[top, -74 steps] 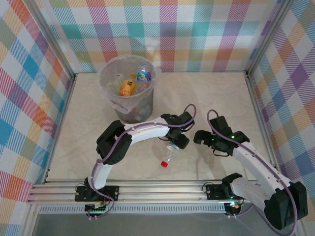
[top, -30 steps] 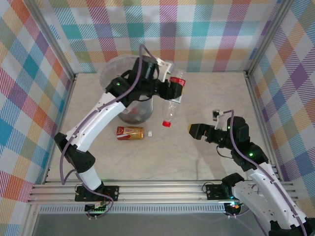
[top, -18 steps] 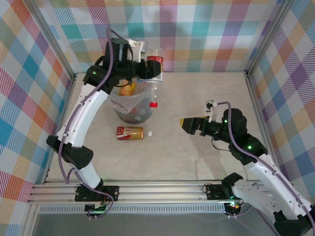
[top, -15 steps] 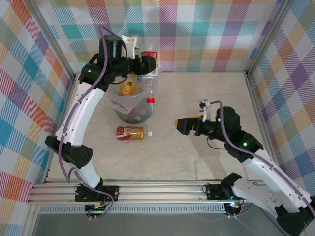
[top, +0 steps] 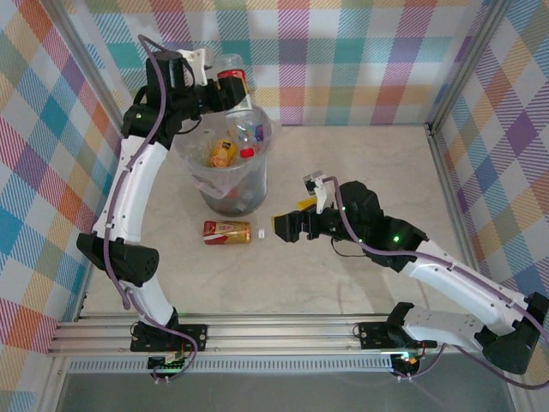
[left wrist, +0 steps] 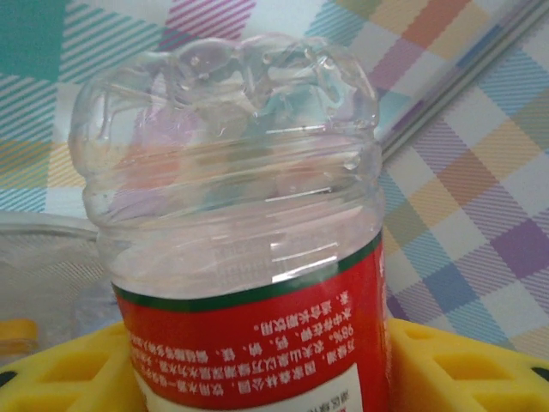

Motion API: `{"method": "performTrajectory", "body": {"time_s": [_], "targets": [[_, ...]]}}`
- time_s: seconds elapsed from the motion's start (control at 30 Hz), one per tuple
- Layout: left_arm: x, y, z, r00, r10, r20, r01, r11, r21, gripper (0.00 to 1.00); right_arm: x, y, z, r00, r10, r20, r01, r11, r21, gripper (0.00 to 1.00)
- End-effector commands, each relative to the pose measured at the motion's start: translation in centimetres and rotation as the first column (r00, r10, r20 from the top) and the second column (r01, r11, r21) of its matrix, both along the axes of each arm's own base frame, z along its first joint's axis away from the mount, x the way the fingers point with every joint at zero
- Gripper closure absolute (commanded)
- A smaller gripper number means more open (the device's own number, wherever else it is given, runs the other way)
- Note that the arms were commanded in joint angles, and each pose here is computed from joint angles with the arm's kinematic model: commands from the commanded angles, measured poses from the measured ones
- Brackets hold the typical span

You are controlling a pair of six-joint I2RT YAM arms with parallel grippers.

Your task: Put the plastic bottles in the bin

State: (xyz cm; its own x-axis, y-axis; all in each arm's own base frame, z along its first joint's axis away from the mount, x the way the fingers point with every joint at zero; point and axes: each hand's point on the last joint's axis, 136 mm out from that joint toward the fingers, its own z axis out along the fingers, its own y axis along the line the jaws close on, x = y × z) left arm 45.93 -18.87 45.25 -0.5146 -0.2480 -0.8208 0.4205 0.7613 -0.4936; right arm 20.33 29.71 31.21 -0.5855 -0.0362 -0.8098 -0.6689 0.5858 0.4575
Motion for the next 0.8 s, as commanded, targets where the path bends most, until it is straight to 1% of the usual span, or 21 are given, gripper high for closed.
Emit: {"method": "performTrajectory", "body": {"time_s": [0.0,0.27,0.37,0.47,0.7,0.77], "targets": [[1.5,0.7,1.3,0.999,0.017,0.052,-0.015,0.999,-0.029,0.4,0.2,0.7,2.2,0.997,0.006,0.082,-0.008,1.0,0.022,0.0],[3.5,2.1,0.2,0.994,0.07,0.08,-0.072,0.997,0.023,0.4,0.2,1.2,2.5,0.996,0.013,0.093,-0.014,1.0,0.012,0.0],[4.4,2.5,-0.2,0.993,0.085,0.084,-0.088,0.996,0.033,0.41,0.1,0.8,2.6,0.995,0.005,0.1,-0.006,1.0,0.007,0.01],[5.1,3.2,-0.8,0.989,0.111,0.094,-0.118,0.991,0.07,0.4,0.0,0.4,2.6,0.995,-0.008,0.104,0.007,1.0,0.004,0.0],[6.7,5.2,-0.5,0.964,0.18,0.198,-0.216,0.96,0.177,0.4,0.0,-0.2,2.5,0.994,-0.02,0.106,0.021,1.0,-0.006,0.0],[7.0,5.8,-0.8,0.956,0.205,0.209,-0.248,0.946,0.207,0.4,0.0,-0.3,2.5,0.994,-0.027,0.105,0.027,1.0,-0.005,0.0]]}}
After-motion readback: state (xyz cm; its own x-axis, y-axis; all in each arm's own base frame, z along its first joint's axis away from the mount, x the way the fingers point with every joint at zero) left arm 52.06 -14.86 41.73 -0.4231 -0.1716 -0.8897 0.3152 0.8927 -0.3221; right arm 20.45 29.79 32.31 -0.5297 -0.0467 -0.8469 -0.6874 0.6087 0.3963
